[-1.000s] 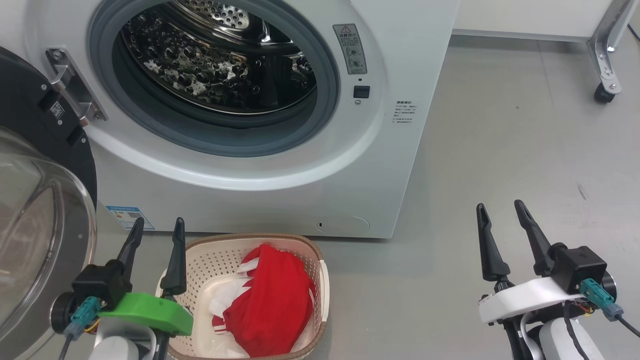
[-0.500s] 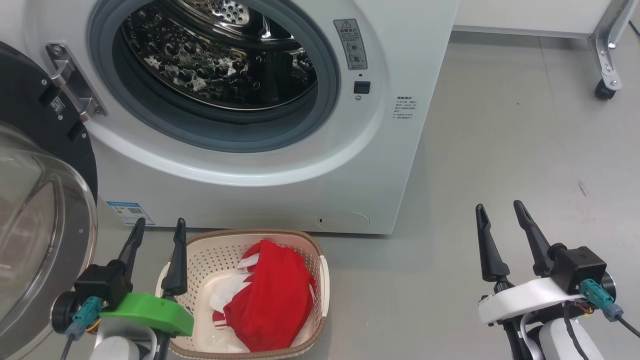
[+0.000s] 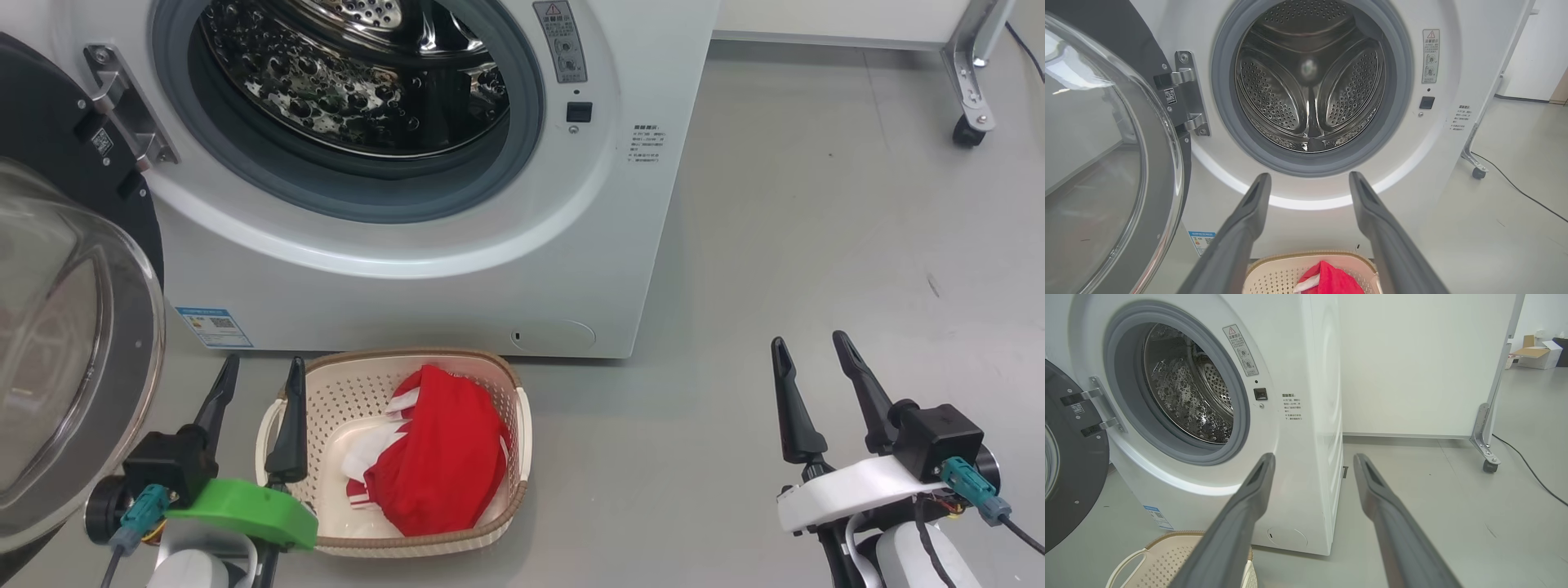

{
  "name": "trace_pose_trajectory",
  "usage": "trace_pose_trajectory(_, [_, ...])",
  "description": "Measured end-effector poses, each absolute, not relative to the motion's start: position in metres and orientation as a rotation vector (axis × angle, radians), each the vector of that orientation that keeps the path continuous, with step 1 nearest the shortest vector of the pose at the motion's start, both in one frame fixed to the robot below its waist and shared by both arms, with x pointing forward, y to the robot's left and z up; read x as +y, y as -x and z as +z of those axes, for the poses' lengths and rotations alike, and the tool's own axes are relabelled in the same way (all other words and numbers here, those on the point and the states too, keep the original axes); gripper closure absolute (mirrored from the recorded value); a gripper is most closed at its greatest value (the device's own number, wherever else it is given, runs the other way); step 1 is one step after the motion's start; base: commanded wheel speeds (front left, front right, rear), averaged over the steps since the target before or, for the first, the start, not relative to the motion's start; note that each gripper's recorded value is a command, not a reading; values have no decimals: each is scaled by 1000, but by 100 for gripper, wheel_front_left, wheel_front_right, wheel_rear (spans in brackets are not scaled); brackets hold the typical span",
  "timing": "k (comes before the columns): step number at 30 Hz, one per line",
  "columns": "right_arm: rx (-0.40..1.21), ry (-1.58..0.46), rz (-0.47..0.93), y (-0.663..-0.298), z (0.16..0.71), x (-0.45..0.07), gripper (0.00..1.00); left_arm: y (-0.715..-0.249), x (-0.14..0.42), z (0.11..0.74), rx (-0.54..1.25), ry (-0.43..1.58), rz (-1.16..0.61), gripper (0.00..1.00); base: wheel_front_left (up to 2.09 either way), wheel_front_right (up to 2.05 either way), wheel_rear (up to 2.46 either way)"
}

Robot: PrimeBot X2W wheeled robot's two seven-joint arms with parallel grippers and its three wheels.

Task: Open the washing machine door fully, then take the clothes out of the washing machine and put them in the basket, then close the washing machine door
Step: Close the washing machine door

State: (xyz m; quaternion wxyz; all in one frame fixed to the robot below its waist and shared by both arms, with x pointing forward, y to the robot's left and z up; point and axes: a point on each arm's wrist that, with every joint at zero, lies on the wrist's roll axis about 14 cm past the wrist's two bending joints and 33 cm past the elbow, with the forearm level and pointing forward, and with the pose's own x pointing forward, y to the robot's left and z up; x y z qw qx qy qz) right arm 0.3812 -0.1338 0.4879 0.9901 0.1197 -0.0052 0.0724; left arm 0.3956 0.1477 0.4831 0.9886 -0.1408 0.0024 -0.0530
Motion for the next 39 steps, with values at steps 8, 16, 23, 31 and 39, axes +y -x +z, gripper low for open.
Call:
trace_pose_trajectory(8, [-16,-242,148,-379,490,-134,0,-395,144,486,-1,270,-120,0,-134,134,0])
trace_pose_trajectory(16, [-18,-242,150,-378,491,-133,0,-394,144,487,-3,265,-122,0,-113,113,0])
trace_pose_trajectory(23, [-17,-243,150,-378,490,-133,0,-395,143,486,-1,264,-122,0,-82,82,0])
trace_pose_trajectory(31, [-12,-244,150,-379,489,-133,0,-394,144,484,3,250,-123,0,-52,52,0])
trace_pose_trajectory(39, [-8,-245,148,-380,487,-133,0,-395,146,483,7,251,-117,0,-22,22,0])
